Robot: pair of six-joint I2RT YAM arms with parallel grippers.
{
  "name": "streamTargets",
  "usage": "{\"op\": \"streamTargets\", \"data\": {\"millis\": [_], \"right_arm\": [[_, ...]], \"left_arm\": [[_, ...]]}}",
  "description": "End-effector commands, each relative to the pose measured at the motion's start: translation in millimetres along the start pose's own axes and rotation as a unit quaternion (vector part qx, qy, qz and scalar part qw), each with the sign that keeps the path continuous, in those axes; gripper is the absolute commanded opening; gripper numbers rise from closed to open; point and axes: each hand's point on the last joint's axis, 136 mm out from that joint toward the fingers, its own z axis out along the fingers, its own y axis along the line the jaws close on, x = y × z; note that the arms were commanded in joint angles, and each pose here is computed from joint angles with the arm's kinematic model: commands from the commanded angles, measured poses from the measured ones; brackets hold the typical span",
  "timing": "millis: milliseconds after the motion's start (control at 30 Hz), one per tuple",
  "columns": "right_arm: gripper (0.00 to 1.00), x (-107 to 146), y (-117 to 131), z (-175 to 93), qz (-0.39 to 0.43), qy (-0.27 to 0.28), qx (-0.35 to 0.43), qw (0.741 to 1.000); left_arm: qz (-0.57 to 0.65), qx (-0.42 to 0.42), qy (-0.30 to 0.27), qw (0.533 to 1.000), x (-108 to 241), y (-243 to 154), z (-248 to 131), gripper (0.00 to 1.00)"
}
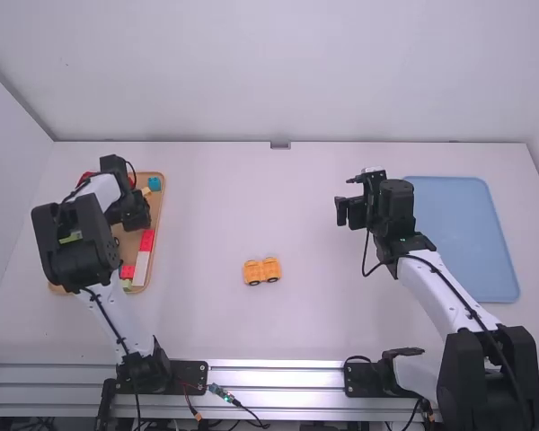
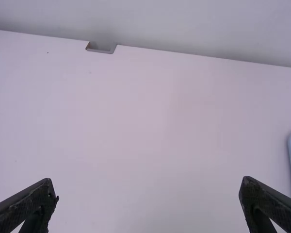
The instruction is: Assemble lego blocks to make yellow taxi
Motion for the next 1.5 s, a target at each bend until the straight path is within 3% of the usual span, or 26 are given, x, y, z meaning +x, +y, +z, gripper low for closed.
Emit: {"op": "streamTargets", "data": {"millis": [0, 200, 267, 467, 633, 767, 867, 1100, 1333, 1467], "right_arm": [[0.99, -10, -1, 0, -0.001, -0.01, 0.001, 1.0], [0.99, -10, -1, 0, -0.001, -0.01, 0.001, 1.0], [0.99, -10, -1, 0, -0.001, -0.01, 0.001, 1.0], [1.0, -10, 0, 0, 0.0, -0.01, 0.001, 1.0], [0.99, -10, 0, 0, 0.0, -0.01, -0.001, 1.0], [0.99, -10, 0, 0, 0.0, -0.01, -0.001, 1.0], [0.99, -10, 0, 0, 0.0, -0.01, -0.001, 1.0], [0.99, -10, 0, 0, 0.0, -0.01, -0.001, 1.0], [0.99, -10, 4, 0, 0.001, -0.009, -0.013, 1.0], [0.99, -10, 8, -1, 0.0, -0.01, -0.024, 1.0]], "left_arm": [[0.043, -0.006, -0.005, 0.999, 1, -4, -5, 0.02], [0.085, -0.043, -0.001, 0.995, 3, -2, -48, 0.02], [0.081, -0.092, 0.018, 0.992, 9, 18, -66, 0.02], [0.071, -0.147, 0.047, 0.985, 26, 43, -79, 0.02], [0.151, -0.128, 0.047, 0.979, 47, 39, -74, 0.02], [0.141, -0.146, 0.019, 0.979, 73, 59, -70, 0.02], [0.183, -0.115, 0.008, 0.976, 88, 67, -71, 0.02], [0.188, -0.058, 0.024, 0.98, 115, 115, -89, 0.02], [0.217, -0.026, 0.057, 0.974, 155, 150, -71, 0.02], [0.212, -0.03, 0.04, 0.976, 163, 166, -61, 0.02]]}}
